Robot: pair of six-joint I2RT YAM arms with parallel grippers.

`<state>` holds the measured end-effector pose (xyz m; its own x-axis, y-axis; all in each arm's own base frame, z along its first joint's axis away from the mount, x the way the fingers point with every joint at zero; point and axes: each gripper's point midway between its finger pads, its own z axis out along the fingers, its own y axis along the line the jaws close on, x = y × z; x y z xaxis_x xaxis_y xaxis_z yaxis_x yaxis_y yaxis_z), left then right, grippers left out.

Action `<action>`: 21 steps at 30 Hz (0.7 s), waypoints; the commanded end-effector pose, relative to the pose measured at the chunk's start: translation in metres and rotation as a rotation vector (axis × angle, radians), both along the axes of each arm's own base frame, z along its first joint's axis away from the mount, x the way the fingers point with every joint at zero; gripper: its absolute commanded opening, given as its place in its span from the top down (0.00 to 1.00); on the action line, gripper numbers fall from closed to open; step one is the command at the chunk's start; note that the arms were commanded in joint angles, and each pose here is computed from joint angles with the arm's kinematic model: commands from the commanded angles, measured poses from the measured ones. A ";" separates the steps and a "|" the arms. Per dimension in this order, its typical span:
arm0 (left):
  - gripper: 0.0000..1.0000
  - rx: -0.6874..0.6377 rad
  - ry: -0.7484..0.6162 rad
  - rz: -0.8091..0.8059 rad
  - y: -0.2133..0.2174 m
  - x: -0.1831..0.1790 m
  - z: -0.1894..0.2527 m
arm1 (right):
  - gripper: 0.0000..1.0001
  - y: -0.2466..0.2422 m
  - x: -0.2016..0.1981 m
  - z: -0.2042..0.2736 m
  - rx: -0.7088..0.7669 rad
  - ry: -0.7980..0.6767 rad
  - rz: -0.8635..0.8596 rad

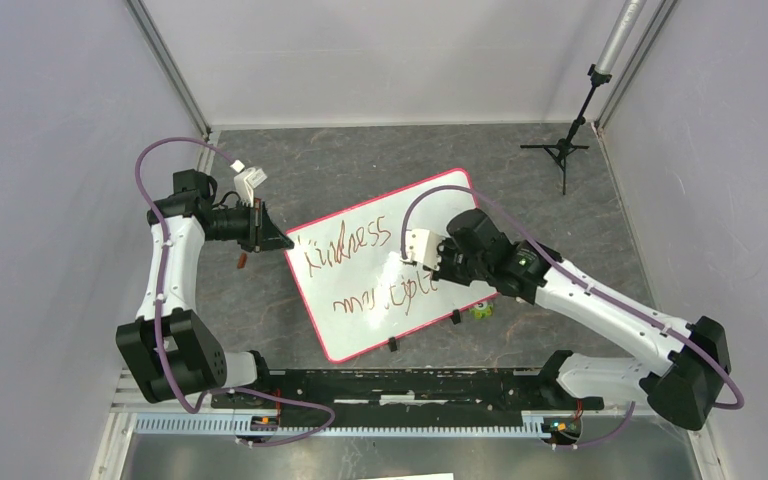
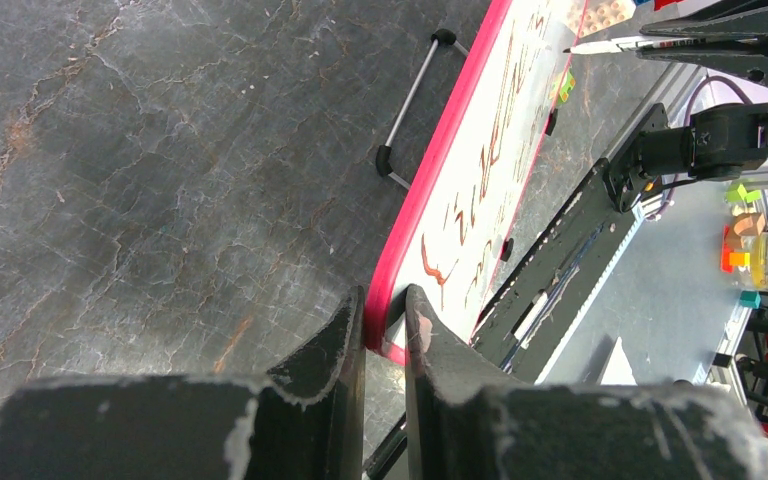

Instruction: Write a sentence on the whiteboard

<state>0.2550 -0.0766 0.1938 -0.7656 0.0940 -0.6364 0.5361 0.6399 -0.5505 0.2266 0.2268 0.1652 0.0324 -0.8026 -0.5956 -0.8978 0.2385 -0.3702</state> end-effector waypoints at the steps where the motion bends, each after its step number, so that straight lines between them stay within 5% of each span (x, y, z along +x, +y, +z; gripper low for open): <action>1: 0.86 0.033 0.053 -0.038 -0.008 -0.005 -0.014 | 1.00 0.001 0.008 0.000 0.001 -0.026 -0.024; 21: 0.86 0.036 0.046 -0.049 -0.011 -0.005 -0.012 | 1.00 -0.025 -0.005 -0.004 -0.036 -0.030 -0.058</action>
